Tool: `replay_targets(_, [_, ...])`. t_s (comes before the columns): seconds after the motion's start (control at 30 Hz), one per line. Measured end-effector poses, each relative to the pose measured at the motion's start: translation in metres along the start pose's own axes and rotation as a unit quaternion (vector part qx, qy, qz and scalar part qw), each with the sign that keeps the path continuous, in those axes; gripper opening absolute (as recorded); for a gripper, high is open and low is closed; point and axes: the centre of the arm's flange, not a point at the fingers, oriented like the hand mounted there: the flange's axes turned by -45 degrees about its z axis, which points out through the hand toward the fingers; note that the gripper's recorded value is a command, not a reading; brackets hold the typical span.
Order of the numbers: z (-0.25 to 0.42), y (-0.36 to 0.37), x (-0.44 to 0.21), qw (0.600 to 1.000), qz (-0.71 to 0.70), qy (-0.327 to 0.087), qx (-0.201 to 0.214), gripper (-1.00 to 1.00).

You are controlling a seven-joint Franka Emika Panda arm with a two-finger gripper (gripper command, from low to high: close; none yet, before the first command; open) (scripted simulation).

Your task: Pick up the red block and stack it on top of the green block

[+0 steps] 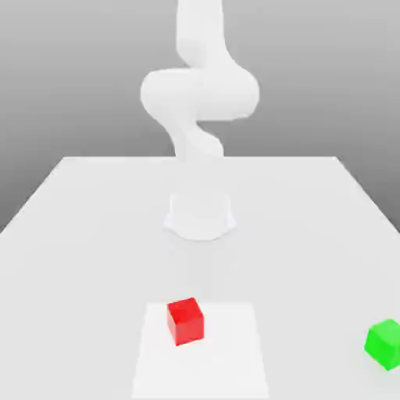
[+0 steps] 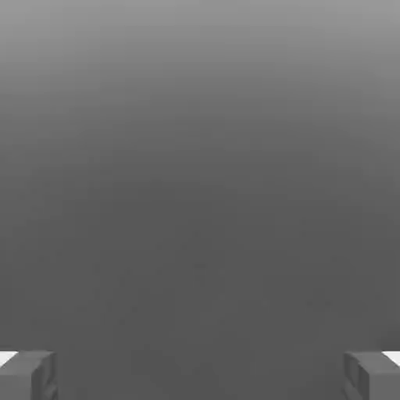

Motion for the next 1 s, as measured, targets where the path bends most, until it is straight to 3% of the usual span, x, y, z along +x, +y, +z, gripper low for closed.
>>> replay_targets(0.33, [0.211, 0.017, -0.097, 0.96, 0.214, -0.146, -0.103, 0.0])
replay_targets(0.7, [0.331, 0.048, -0.273, 0.829, 0.449, -0.276, -0.188, 0.0])
replay_targets(0.8, [0.341, 0.049, -0.297, 0.806, 0.477, -0.289, -0.198, 0.0])
replay_targets(1.0, [0.36, 0.051, -0.309, 0.802, 0.481, -0.288, -0.204, 0.0])
